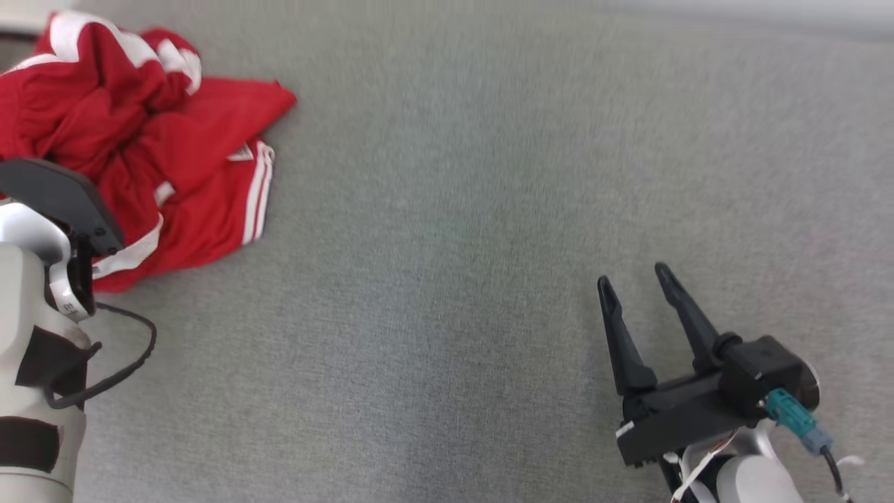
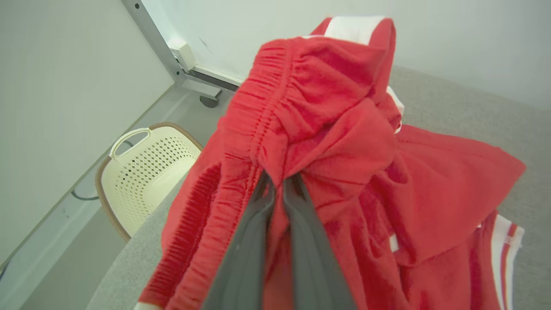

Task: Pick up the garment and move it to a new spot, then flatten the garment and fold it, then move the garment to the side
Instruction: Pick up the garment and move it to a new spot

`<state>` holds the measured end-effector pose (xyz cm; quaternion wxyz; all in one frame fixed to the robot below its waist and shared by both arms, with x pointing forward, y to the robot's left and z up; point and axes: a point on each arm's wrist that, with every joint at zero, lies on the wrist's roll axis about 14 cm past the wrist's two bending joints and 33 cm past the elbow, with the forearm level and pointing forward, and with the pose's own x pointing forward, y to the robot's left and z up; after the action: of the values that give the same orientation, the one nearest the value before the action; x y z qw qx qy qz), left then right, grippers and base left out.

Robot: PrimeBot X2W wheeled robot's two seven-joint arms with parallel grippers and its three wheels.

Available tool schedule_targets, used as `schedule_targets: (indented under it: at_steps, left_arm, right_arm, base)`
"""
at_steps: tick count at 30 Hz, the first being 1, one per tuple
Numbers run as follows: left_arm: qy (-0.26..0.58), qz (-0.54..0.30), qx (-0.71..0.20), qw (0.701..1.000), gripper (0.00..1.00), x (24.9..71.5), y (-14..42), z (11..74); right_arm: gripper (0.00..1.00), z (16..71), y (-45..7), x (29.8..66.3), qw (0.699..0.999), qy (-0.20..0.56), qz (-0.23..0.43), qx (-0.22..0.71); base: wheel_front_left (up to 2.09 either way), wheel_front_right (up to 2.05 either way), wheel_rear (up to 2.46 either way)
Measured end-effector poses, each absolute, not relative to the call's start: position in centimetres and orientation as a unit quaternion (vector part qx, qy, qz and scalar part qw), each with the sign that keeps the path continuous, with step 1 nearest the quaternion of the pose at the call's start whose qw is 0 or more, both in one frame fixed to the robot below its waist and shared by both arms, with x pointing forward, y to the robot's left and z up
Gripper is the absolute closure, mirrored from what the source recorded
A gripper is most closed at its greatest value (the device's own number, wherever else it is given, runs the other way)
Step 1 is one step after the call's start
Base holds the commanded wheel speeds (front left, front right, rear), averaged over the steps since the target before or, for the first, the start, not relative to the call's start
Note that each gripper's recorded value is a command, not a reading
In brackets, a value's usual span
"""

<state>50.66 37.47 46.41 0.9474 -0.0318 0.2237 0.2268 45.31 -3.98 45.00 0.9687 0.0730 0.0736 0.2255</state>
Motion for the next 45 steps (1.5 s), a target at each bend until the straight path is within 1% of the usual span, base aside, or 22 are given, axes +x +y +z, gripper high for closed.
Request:
schedule_targets:
  at_steps: [4,7,14,20,21,25,30,32,34,37,41,45]
  left_arm:
    - [0.169,0.210,-0.024,0.963,1.00,50.8,36.7,50.7]
    - [0.119,0.182,-0.014,0.976,1.00,51.2,35.2,54.6]
    - [-0.003,0.089,-0.012,0.996,1.00,51.4,28.7,64.2]
    - [-0.093,-0.037,-0.021,0.995,1.00,51.6,18.6,71.1]
    - [-0.113,-0.077,-0.031,0.990,1.00,51.4,15.3,72.5]
    - [-0.138,-0.158,-0.060,0.976,1.00,50.7,8.3,74.1]
    - [-0.121,-0.242,-0.087,0.959,1.00,49.9,1.0,72.7]
    - [-0.108,-0.263,-0.100,0.954,1.00,49.6,-1.1,71.3]
    - [-0.076,-0.277,-0.120,0.950,1.00,49.3,-2.7,68.5]
    - [-0.003,-0.276,-0.144,0.950,1.00,48.9,-4.0,62.0]
    - [0.095,-0.242,-0.164,0.952,1.00,47.8,-3.5,53.1]
    - [0.142,-0.200,-0.174,0.954,1.00,46.8,-1.8,47.8]
  right_arm:
    - [0.00,46.4,-4.6,44.3,0.971,0.058,0.217,0.076]
    - [0.00,48.0,-5.3,43.6,0.974,0.037,0.207,0.086]
    - [0.00,51.3,-8.0,41.3,0.981,-0.006,0.174,0.087]
    - [0.00,54.1,-11.9,39.7,0.988,-0.048,0.122,0.082]
    - [0.00,54.6,-13.1,39.1,0.990,-0.056,0.106,0.080]
    - [0.00,55.2,-15.6,37.7,0.992,-0.066,0.071,0.078]
    - [0.00,55.4,-19.1,35.9,0.994,-0.075,0.019,0.079]
    - [0.00,55.2,-20.4,35.2,0.994,-0.075,-0.002,0.080]
    - [0.00,54.8,-21.4,34.5,0.994,-0.071,-0.019,0.084]
    - [0.00,54.3,-22.4,34.0,0.993,-0.068,-0.036,0.087]
    - [0.00,53.8,-23.0,34.1,0.993,-0.063,-0.046,0.088]
    - [0.00,53.0,-22.9,34.5,0.994,-0.053,-0.046,0.089]
  base:
    - [0.00,0.00,0.00]
    - [0.00,0.00,0.00]
    - [0.00,0.00,0.00]
    - [0.00,0.00,0.00]
    - [0.00,0.00,0.00]
    - [0.00,0.00,0.00]
    - [0.00,0.00,0.00]
    - [0.00,0.00,0.00]
    - [0.00,0.00,0.00]
    - [0.00,0.00,0.00]
    - [0.00,0.00,0.00]
    - [0.00,0.00,0.00]
